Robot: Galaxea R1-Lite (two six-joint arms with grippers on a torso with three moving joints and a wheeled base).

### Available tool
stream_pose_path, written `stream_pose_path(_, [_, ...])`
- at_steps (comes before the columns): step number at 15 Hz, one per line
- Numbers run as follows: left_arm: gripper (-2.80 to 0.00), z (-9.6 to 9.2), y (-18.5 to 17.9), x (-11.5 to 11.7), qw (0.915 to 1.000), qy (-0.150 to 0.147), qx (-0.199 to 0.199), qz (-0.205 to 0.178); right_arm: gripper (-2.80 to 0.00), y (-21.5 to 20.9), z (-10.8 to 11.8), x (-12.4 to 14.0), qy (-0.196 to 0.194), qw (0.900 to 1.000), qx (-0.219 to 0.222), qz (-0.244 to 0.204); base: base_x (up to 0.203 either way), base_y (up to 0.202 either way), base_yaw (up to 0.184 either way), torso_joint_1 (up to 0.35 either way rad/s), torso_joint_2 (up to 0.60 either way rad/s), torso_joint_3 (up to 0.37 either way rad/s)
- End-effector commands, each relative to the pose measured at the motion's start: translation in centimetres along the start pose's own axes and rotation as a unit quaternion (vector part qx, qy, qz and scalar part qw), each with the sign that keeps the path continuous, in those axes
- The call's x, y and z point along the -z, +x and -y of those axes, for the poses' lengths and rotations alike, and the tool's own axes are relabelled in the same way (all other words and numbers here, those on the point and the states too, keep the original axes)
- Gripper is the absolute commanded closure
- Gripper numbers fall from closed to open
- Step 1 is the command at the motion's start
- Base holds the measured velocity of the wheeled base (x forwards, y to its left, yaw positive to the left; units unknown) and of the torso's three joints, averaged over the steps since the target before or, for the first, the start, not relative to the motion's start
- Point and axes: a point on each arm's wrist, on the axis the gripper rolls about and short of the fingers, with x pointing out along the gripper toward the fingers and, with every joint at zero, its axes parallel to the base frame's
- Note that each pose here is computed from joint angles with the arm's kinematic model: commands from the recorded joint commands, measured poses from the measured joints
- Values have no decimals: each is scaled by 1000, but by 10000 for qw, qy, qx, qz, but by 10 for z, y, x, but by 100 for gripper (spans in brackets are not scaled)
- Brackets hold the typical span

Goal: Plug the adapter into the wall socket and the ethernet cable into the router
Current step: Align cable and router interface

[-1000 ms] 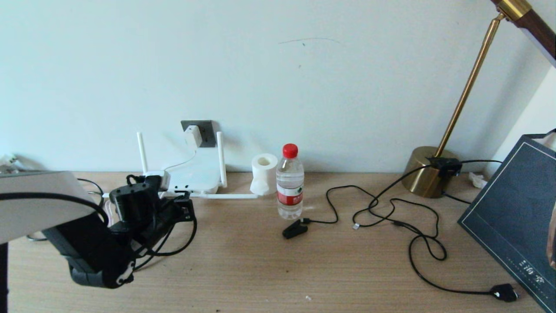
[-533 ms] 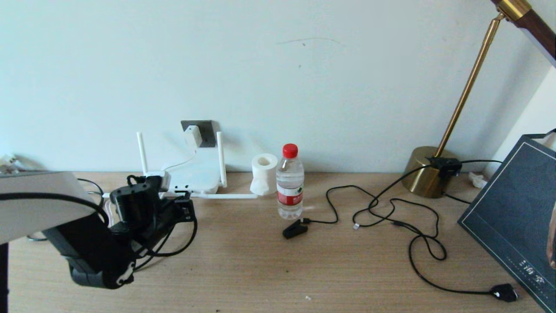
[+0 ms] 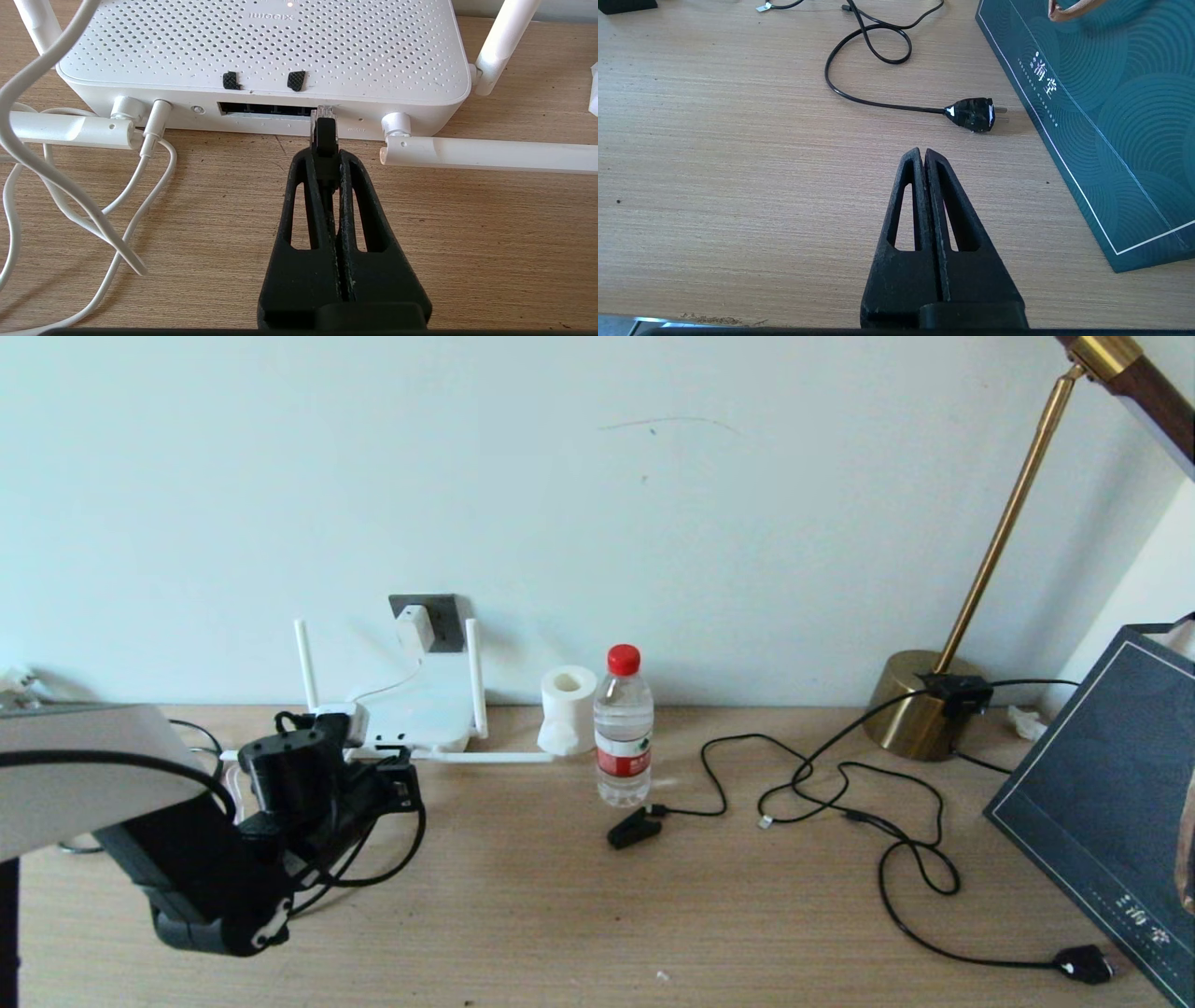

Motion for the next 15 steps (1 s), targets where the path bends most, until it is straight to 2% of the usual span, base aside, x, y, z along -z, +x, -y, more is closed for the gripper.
stream_pose_path(1, [0,0,0,-1,10000,-5,-4,40,0,0,0,0,-5,10000,2,-16,0,0,0,0,0,0])
stream_pose_path(15, [0,0,1,-2,10000,-7,-4,55,0,0,0,0,1,10000,-3,-9,0,0,0,0,0,0])
